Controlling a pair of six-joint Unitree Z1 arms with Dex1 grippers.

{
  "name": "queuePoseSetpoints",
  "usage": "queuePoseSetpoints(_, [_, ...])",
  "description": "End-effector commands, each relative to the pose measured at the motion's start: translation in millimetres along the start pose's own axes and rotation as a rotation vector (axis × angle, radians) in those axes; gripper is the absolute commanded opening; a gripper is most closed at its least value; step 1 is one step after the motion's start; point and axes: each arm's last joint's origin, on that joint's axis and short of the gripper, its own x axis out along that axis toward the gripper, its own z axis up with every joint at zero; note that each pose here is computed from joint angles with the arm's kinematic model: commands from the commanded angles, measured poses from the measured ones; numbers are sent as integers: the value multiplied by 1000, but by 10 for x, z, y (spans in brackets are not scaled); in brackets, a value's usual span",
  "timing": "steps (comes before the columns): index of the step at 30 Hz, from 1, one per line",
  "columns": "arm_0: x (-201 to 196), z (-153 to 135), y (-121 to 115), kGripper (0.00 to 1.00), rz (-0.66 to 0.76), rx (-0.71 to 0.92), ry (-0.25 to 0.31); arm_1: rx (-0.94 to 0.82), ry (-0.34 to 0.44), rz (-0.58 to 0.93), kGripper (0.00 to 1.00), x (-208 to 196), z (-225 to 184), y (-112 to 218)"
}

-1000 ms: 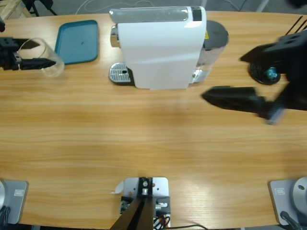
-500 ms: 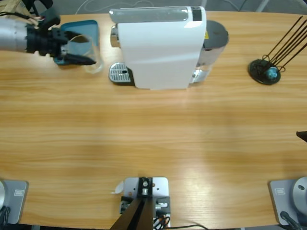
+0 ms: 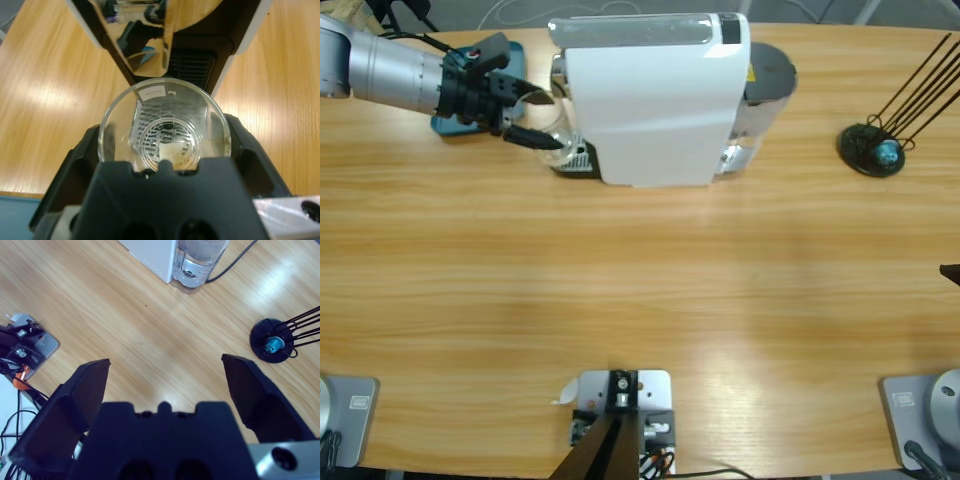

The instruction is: Pour coffee

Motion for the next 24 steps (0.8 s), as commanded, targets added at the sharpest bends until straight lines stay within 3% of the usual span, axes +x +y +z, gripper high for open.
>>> queuePoseSetpoints(1, [290, -51, 30, 0, -50, -9, 12, -21, 21, -17, 1000, 31, -75, -16])
queuePoseSetpoints(20, [404, -2, 59, 0, -33, -14, 56, -14, 7, -14, 1000, 3, -77, -28])
queuePoseSetpoints(21, [412, 0, 64, 298, -29, -17, 61, -13, 7, -13, 1000, 1, -78, -29])
queuePoseSetpoints(22, [416, -4, 62, 848, -27, -19, 64, -13, 7, -13, 1000, 1, -78, -29])
queuePoseSetpoints(23, [409, -3, 55, 958, -28, -19, 64, -13, 7, -13, 1000, 2, -74, -28])
queuePoseSetpoints(24, [397, -2, 48, 962, -29, -19, 62, -13, 5, -13, 1000, -2, -69, -28])
